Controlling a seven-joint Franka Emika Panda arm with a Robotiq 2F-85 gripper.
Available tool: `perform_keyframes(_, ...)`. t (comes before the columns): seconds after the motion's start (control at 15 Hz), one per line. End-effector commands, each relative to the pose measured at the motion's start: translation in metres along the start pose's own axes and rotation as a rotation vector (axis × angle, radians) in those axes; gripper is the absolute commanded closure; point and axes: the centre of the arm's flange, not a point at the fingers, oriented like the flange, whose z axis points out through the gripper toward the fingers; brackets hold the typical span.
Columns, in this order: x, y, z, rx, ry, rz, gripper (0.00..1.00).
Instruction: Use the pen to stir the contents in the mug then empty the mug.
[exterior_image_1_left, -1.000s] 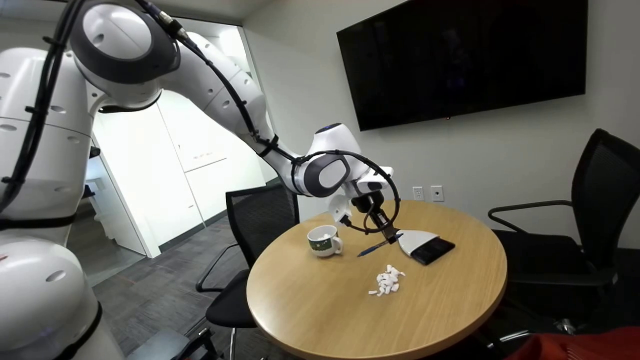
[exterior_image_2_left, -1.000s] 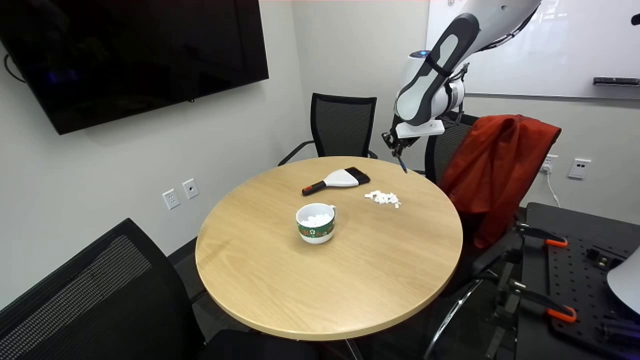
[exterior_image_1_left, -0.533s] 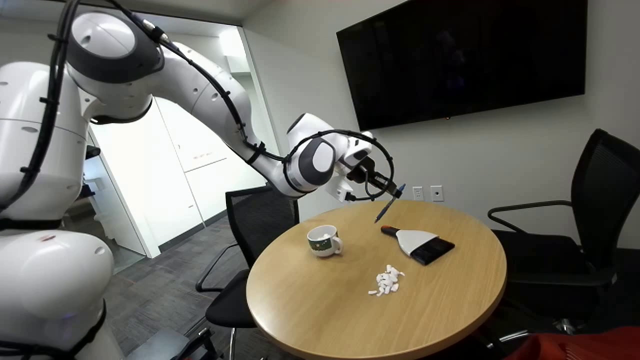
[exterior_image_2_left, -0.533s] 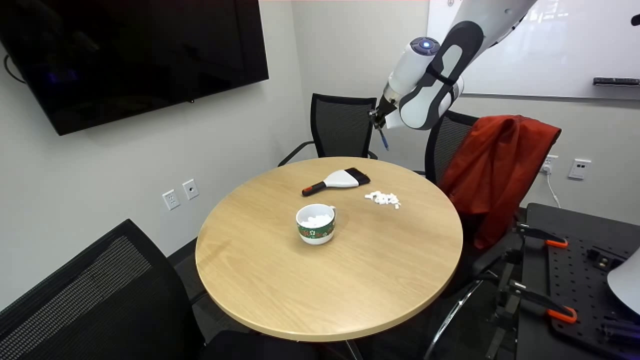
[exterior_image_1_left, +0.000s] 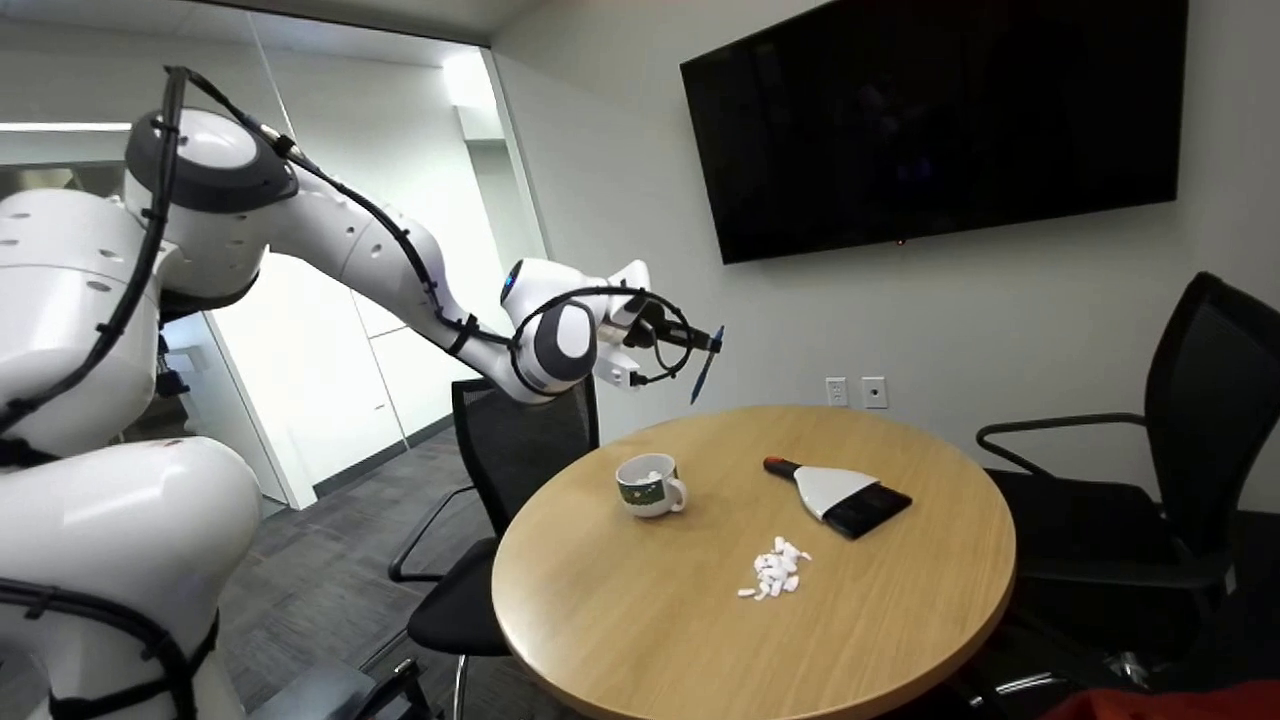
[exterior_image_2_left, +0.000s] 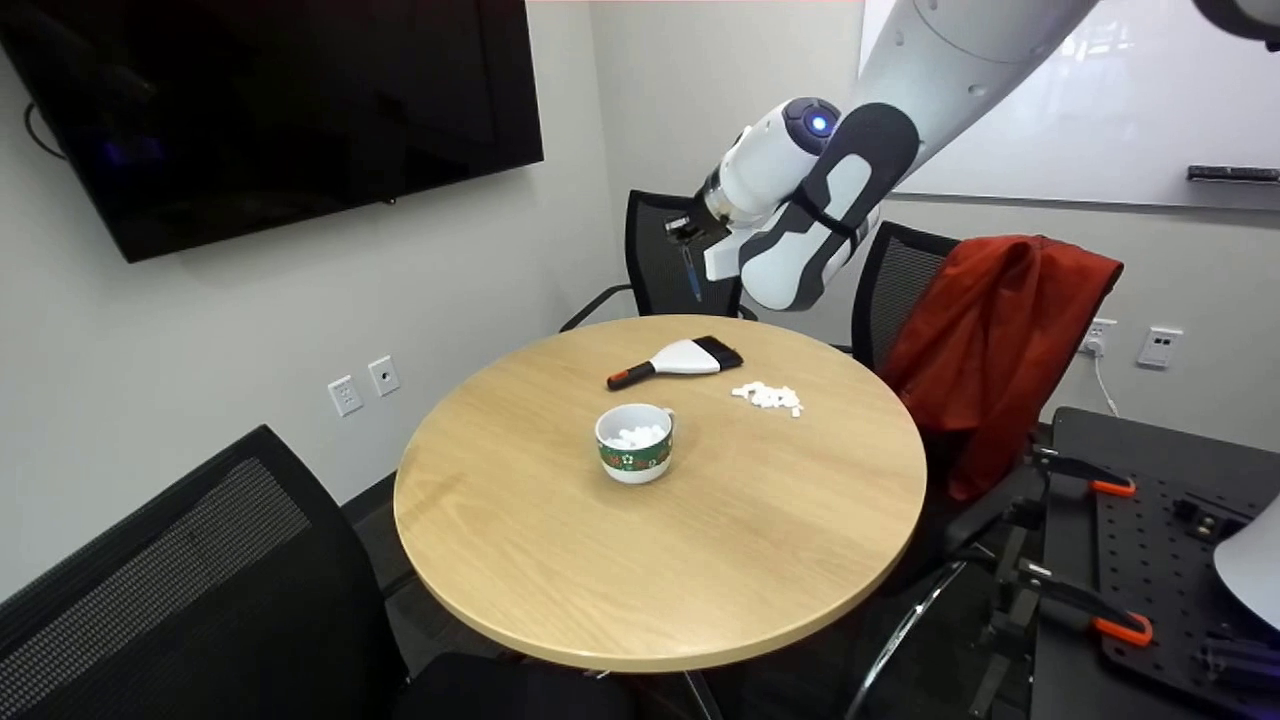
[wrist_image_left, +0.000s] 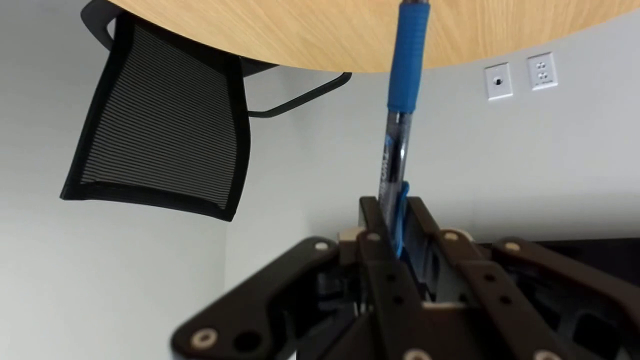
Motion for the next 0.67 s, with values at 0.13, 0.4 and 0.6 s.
perform_keyframes(0.13, -0.003, 0.014, 0.008, -0.022, -0.012, 0.004, 0.84)
perform_keyframes(0.4, -0.020, -0.019, -0.001, 0.021, 0.027, -0.007, 0.96)
perform_keyframes(0.6, -0.047, -0.077, -0.021, 0.095, 0.054, -0.032, 0.96)
